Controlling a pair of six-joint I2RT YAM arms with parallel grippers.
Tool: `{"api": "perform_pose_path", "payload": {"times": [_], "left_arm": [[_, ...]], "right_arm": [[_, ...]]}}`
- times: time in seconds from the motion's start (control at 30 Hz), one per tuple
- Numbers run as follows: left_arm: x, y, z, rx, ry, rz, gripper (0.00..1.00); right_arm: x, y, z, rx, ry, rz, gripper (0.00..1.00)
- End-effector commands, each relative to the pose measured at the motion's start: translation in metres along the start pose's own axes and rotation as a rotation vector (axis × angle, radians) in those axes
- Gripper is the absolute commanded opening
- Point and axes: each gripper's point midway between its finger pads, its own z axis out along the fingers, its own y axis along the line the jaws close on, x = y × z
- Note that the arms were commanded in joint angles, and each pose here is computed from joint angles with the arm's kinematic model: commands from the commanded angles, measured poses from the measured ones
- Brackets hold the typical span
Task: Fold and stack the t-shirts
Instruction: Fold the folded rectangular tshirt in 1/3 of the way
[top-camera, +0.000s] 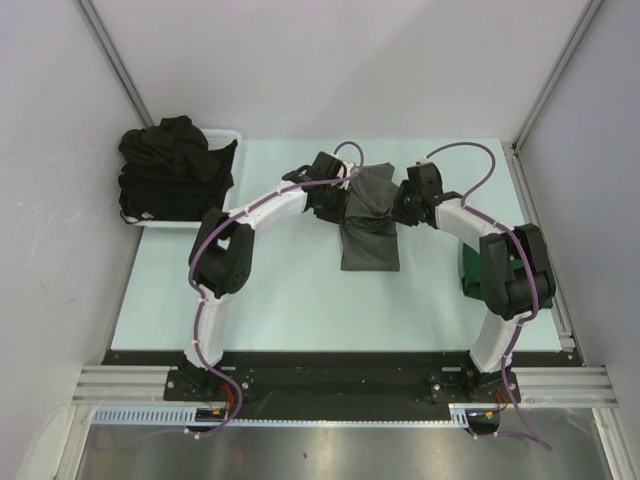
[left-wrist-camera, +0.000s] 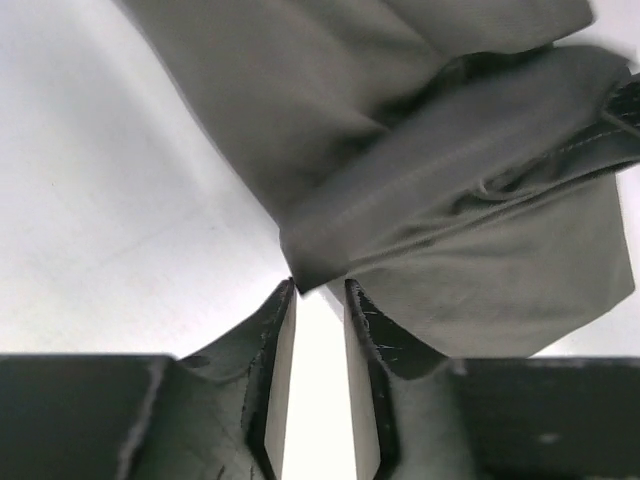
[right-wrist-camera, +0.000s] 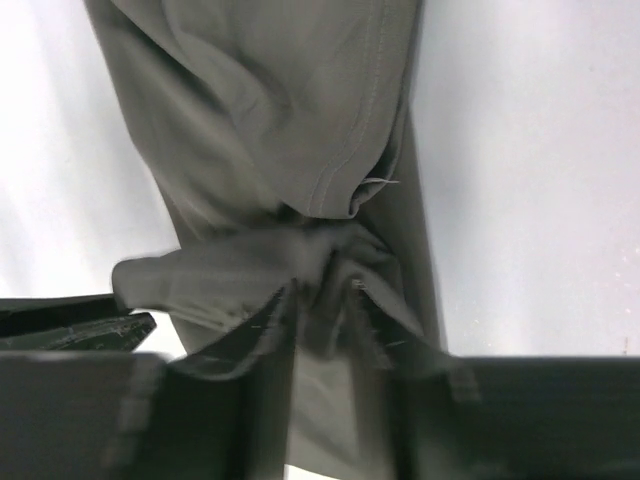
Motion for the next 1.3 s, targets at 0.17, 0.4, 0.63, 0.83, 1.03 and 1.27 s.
{"api": "perform_pose_path", "payload": {"times": [0.17, 0.4, 0.63, 0.83, 1.03, 1.27], "left_arm": [[-0.016, 0.004, -0.008, 0.005, -0.035, -0.004, 0.39], [-0.019, 0.006, -0.016, -0.016, -0.05, -0.003, 0.41], [-0.019, 0.009, -0.041, -0.045, -0.073, -0.005, 0.41], [-0.025, 0.017, -0.072, -0.12, -0.133, -0.04, 0.38], [-0.016, 0.034, -0.096, -0.226, -0.149, -0.062, 0.3], [0.002, 0.032, -0.109, -0.21, -0.152, -0.078, 0.27]], "right_arm": [[-0.02, -0.004, -0.004, 0.06, -0.068, 0.007, 0.4], [-0.034, 0.004, -0.023, 0.047, -0.118, 0.016, 0.42], [-0.029, 0.02, -0.057, 0.005, -0.126, 0.024, 0.38], [0.003, 0.017, -0.063, -0.002, -0.08, 0.032, 0.15], [0.024, 0.016, -0.064, -0.005, -0.043, 0.015, 0.0], [0.032, 0.022, -0.048, -0.014, -0.02, -0.019, 0.0]]}}
